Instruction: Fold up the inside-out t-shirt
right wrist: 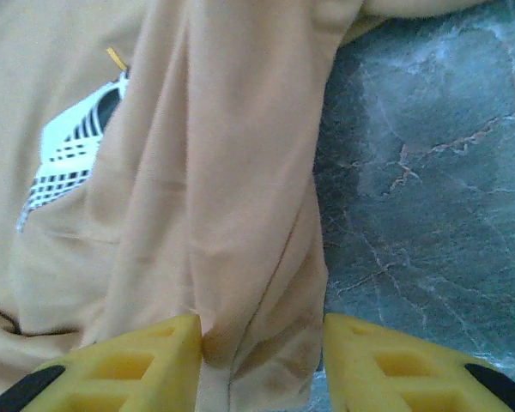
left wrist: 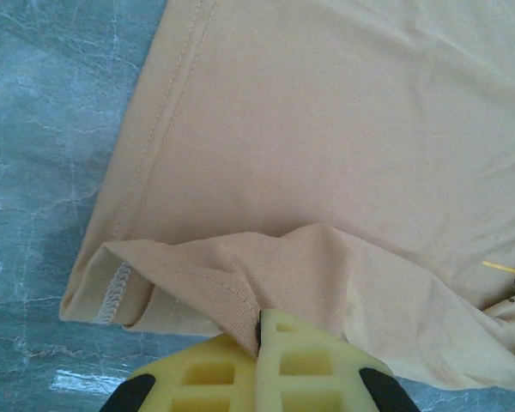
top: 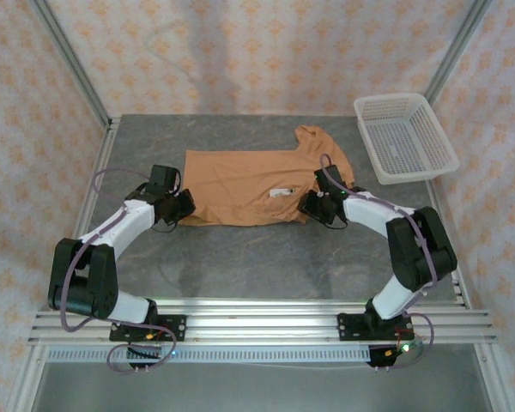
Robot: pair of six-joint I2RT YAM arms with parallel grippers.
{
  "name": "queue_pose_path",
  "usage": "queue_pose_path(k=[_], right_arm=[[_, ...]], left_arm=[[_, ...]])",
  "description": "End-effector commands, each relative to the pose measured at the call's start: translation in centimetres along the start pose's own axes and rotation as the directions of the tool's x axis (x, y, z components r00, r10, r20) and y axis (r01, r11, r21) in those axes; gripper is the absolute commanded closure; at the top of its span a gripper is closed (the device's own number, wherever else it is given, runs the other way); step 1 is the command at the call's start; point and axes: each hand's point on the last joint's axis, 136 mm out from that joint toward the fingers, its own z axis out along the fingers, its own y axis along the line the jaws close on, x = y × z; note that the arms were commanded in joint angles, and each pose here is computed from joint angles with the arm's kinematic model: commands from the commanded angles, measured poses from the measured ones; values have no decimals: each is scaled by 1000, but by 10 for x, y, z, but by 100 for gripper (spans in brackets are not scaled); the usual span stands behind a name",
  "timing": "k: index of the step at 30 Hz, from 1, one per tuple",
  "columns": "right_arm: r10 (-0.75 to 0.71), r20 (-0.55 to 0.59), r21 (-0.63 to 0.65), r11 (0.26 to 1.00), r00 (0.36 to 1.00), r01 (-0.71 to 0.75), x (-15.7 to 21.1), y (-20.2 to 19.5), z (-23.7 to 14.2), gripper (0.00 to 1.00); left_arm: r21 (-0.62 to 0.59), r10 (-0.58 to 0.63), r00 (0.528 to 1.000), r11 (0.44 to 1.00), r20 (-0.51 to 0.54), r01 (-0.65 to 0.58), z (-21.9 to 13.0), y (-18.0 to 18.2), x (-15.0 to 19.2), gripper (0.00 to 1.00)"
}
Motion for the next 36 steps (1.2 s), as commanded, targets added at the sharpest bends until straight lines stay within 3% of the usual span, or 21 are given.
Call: queue_pose_path(k=[1,5,9,10,19,23,26,29,32,34,36], right_arm=[[-8,0,2,1000,1000,8,2,-3,10,58],[-6,23,-18,1000,1000,7,-6,1,19,64],[-13,23,-5,1000,1000,13,-10,5,13,97],[-14,12,7,1000,1000,14,-8,4,7,100],[-104,-128,158,980,986,124,49,-31,-117,100],[-127,-87,137,981,988,138,40,-18,-147,100],[-156,-65,127,978,986,163,15,5,-146,100],[-197,-73,126,971,978,205,-22,36,-124,98],[-215,-119,143,962,969,231,-64,66,-76,92],[-234,-151,140,957,960,255,-91,88,-45,64],[-232,-154,200,944,960,261,-117,93,-29,49]], left_arm=[[-7,4,1000,1000,8,-4,-1,1,1,100],[-8,4,1000,1000,6,-4,0,1,1,100],[-4,11,1000,1000,7,-11,-6,-2,1,100],[-4,15,1000,1000,10,-15,-9,-2,1,100],[47,116,993,992,23,-116,-55,-20,39,100],[70,128,992,989,22,-129,-62,-22,49,100],[47,145,989,988,26,-146,-59,-22,44,100],[4,163,986,987,28,-163,-49,-23,33,100],[-29,196,980,980,13,-196,-33,-28,18,100],[-38,197,980,980,-4,-197,-20,-32,11,100],[-39,199,980,979,-24,-200,-11,-36,6,100]])
